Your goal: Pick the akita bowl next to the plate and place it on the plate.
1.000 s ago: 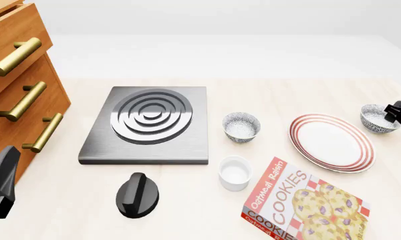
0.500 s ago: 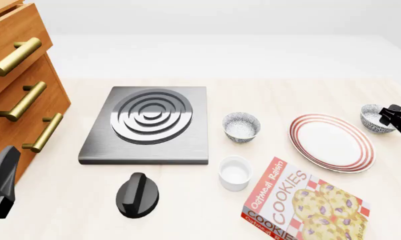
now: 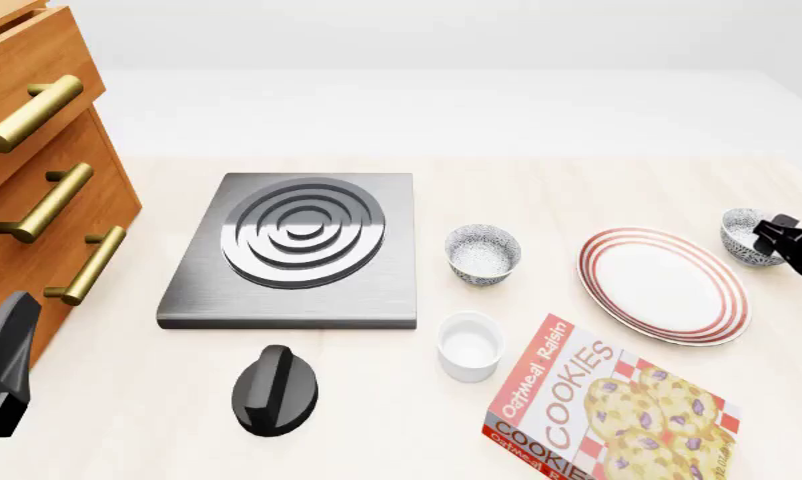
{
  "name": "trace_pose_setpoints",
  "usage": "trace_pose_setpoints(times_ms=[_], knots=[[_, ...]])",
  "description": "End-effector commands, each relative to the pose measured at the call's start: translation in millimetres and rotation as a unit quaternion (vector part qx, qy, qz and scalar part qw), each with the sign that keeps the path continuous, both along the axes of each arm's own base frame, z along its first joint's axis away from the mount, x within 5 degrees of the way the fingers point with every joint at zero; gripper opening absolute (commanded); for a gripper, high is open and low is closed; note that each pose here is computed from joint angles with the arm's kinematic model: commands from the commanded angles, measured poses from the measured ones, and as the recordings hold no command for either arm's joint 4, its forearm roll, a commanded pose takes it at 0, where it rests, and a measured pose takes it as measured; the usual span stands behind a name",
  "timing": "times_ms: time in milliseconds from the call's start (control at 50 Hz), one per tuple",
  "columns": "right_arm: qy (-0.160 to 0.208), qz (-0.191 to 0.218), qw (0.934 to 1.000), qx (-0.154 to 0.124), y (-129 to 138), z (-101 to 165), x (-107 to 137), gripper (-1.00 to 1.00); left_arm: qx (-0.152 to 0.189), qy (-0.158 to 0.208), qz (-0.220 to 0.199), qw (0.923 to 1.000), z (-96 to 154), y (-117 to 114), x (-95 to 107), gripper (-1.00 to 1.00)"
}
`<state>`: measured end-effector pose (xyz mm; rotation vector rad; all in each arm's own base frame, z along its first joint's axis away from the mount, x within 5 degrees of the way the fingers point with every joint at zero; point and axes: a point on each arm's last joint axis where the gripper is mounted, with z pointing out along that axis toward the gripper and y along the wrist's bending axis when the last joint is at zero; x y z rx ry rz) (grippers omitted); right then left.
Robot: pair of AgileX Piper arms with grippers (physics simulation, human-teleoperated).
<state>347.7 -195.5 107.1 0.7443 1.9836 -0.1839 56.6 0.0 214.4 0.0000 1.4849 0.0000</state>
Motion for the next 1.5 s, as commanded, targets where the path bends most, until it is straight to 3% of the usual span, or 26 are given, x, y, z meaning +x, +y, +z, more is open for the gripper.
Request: trace_pose_setpoints(times_ms=[20, 500, 520, 920, 1500], knots=[[0.009, 0.000, 0.9999, 0.009, 0, -8, 2, 1.00, 0.000, 0.000, 0.000, 1.0000, 0, 0, 0, 1.00], [0.021, -0.005, 0.9996, 0.019, -4, -19, 5, 1.00, 0.000, 0.000, 0.000, 1.0000, 0, 0, 0, 1.00], [0.021, -0.005, 0.9996, 0.019, -5, -19, 6, -1.00, 0.000, 0.000, 0.000, 1.0000, 0, 0, 0, 1.00], [0.020, -0.012, 0.9993, 0.029, -7, -17, 7, -1.00, 0.000, 0.000, 0.000, 1.0000, 0, 0, 0, 1.00], [-0.008, -0.022, 0.9985, 0.049, 0, 15, 10, -1.00, 0.000, 0.000, 0.000, 1.0000, 0, 0, 0, 1.00]])
